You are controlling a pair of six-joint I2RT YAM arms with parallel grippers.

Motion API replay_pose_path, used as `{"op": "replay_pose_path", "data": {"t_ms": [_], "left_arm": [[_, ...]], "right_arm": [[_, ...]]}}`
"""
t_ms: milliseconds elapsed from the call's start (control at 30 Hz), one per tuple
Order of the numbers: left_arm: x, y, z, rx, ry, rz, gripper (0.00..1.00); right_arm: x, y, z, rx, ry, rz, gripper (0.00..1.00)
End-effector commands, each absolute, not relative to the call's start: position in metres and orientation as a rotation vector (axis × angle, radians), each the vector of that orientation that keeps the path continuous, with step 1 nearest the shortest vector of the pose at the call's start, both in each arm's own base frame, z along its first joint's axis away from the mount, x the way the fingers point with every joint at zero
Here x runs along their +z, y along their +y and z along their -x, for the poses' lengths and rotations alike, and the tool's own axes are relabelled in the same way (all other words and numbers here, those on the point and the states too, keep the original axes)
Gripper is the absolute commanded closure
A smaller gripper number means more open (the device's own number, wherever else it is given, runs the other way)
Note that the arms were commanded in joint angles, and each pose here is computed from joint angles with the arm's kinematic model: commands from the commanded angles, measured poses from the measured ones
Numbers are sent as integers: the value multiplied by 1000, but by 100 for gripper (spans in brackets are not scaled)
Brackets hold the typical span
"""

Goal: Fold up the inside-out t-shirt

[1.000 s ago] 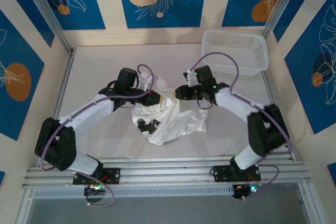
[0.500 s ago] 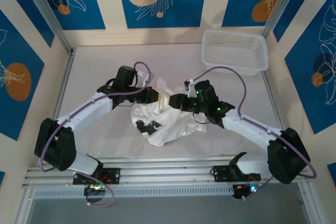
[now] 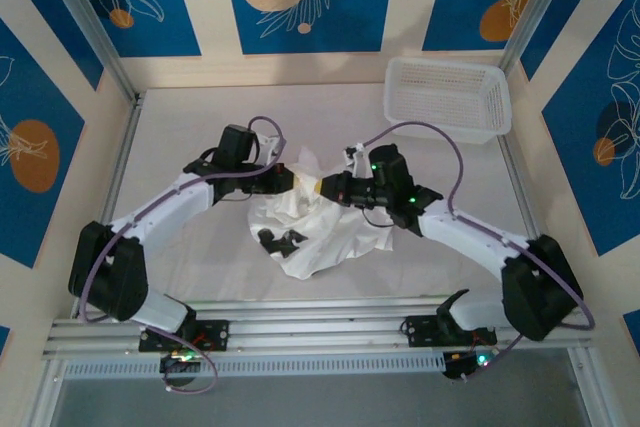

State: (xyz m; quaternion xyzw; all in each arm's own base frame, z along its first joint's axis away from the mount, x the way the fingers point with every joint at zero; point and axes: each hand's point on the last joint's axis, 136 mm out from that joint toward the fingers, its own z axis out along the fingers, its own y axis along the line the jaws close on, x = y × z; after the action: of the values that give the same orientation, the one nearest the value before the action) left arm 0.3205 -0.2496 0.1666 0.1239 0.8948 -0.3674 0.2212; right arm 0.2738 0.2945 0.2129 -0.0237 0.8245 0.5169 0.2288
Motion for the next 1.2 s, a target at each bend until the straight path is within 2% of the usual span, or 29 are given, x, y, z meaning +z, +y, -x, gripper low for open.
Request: {"op": "replay_pose_path", "data": {"t_ms": [0,100,200,267,333,433,533,600,700,833,900,967,1033,1167], "left_arm": [[153,-245,-335,-992,2491,-375,88],[173,-252,-332,-1060,2400,-432,69],[189,-238,-325,-937,2331,-500,53],[190,-225,-316,-771,2296,-559,48],[188,-215,-304,-579,2247,-630,48],[187,-219,-281,-456,2140,-745,53],[189,-234,-270,-479,2081,-807,65],[189,-241,-274,-487,2069,-820,68],[186,-253,-287,-488,2076,-835,68],[178,-276,-300,-545,2103,-872,61],[168,-276,-314,-495,2149,-833,62],[160,-270,-325,-420,2196,-779,74],[160,-262,-332,-371,2205,-719,98],[177,-251,-322,-452,2211,-640,100]], "right_arm": [[275,291,-262,1559,2120,145,100],[278,288,-261,1576,2120,141,100],[274,284,-265,1563,2121,127,100],[273,281,-268,1558,2122,118,100],[273,279,-271,1546,2121,114,100],[272,275,-275,1531,2137,108,100],[274,278,-274,1541,2143,131,100],[276,281,-272,1555,2144,149,100],[279,286,-268,1566,2146,177,100],[283,290,-264,1577,2144,196,100],[286,292,-261,1582,2139,211,100],[286,291,-261,1577,2142,207,100],[278,284,-267,1546,2167,153,100],[239,245,-296,1468,2234,-82,100]]}}
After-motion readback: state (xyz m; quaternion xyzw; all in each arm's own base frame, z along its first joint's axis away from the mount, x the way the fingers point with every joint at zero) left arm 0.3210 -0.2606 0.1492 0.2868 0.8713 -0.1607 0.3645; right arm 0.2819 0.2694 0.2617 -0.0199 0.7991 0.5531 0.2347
